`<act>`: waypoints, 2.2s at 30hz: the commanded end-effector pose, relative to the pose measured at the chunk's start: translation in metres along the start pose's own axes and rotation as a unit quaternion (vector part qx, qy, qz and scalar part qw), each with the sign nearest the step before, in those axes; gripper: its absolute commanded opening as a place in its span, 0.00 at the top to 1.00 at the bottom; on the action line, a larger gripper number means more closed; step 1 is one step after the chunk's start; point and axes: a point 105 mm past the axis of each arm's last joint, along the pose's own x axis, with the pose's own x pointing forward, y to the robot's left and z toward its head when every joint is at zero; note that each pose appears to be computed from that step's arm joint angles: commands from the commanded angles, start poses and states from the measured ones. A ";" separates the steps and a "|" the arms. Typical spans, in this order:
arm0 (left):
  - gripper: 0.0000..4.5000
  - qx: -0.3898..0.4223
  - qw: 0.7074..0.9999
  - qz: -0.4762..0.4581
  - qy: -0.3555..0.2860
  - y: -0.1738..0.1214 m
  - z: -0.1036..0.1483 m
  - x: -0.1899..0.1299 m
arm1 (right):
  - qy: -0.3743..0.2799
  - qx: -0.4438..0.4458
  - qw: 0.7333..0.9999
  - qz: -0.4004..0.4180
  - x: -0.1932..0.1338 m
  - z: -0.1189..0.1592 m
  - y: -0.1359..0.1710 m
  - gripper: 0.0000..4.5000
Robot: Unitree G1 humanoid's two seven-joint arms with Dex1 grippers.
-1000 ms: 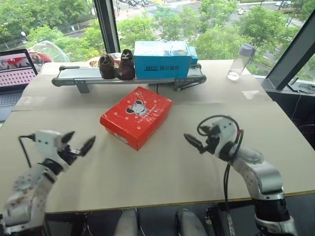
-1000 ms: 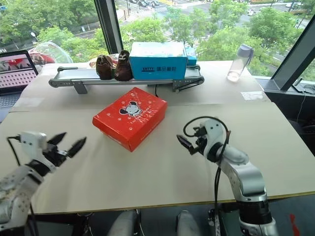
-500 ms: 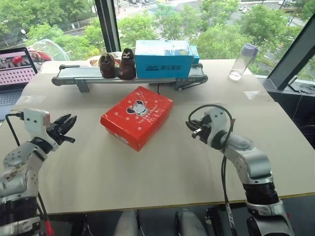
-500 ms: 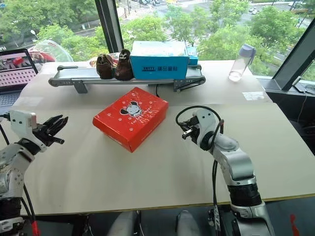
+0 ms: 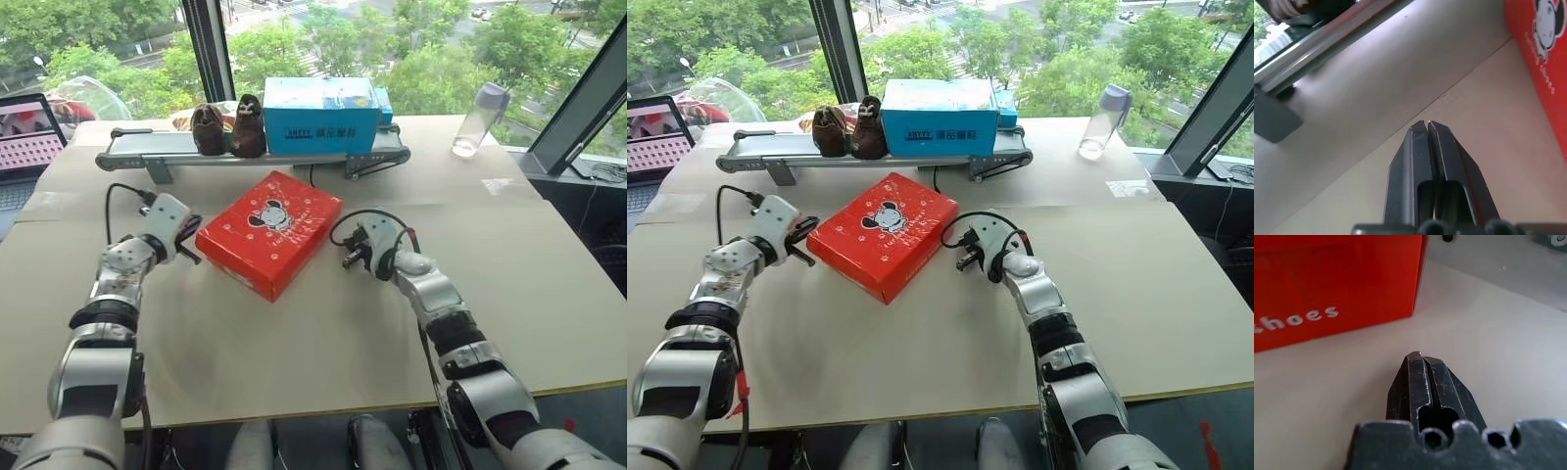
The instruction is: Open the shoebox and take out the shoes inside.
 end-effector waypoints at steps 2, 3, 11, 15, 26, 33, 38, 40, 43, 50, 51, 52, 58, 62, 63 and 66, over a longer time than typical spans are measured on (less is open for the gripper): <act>0.98 -0.036 0.996 -0.060 -0.061 -0.025 0.028 0.017 | -0.047 -0.007 0.999 0.003 0.013 0.032 0.004 1.00; 0.98 -0.048 0.993 -0.079 -0.070 -0.033 0.031 0.019 | -0.051 -0.006 0.999 0.008 0.015 0.036 0.006 1.00; 0.98 -0.101 0.969 -0.182 -0.133 -0.075 0.047 0.015 | -0.069 0.004 0.997 0.042 0.009 0.041 0.021 1.00; 0.98 -0.120 0.960 -0.206 -0.147 -0.099 0.050 -0.004 | -0.066 -0.001 0.996 0.064 -0.010 0.037 0.031 1.00; 0.98 -0.217 0.951 -0.207 -0.078 -0.155 0.035 -0.099 | 0.007 0.018 0.998 0.057 -0.092 0.002 0.032 1.00; 0.98 -0.219 0.959 -0.173 -0.043 -0.139 0.021 -0.111 | 0.058 0.011 0.998 0.014 -0.105 -0.032 0.005 1.00; 0.93 -0.186 0.971 -0.140 -0.050 -0.091 0.020 -0.106 | 0.050 -0.003 0.999 0.006 -0.115 -0.030 -0.023 1.00; 0.86 -0.181 0.972 -0.134 -0.069 -0.066 0.030 -0.110 | 0.030 -0.008 1.000 -0.001 -0.124 -0.019 -0.038 0.88; 0.61 -0.162 0.973 -0.139 -0.088 -0.042 0.046 -0.117 | 0.011 -0.013 1.000 -0.010 -0.136 -0.009 -0.057 0.66; 0.07 -0.098 0.950 -0.277 -0.102 -0.037 0.104 -0.145 | 0.000 -0.031 0.997 0.068 -0.141 -0.004 -0.048 0.14; 0.00 -0.087 0.948 -0.289 -0.104 -0.035 0.115 -0.149 | 0.002 -0.032 0.996 0.086 -0.139 -0.006 -0.041 0.06; 0.00 -0.081 0.946 -0.296 -0.105 -0.034 0.121 -0.150 | 0.004 -0.032 0.995 0.098 -0.138 -0.008 -0.037 0.01; 0.00 -0.029 0.931 -0.356 -0.068 -0.030 0.161 -0.178 | 0.018 -0.058 0.985 0.160 -0.123 -0.016 -0.013 0.01; 0.00 -0.012 0.927 -0.374 -0.031 -0.028 0.172 -0.193 | 0.024 -0.060 0.976 0.210 -0.119 -0.013 0.001 0.06; 0.00 -0.012 0.926 -0.376 -0.027 -0.028 0.174 -0.195 | 0.022 -0.061 0.974 0.215 -0.118 -0.010 0.002 0.13; 0.00 -0.004 0.923 -0.384 -0.017 -0.028 0.184 -0.205 | 0.003 -0.074 0.966 0.248 -0.111 0.006 0.012 0.34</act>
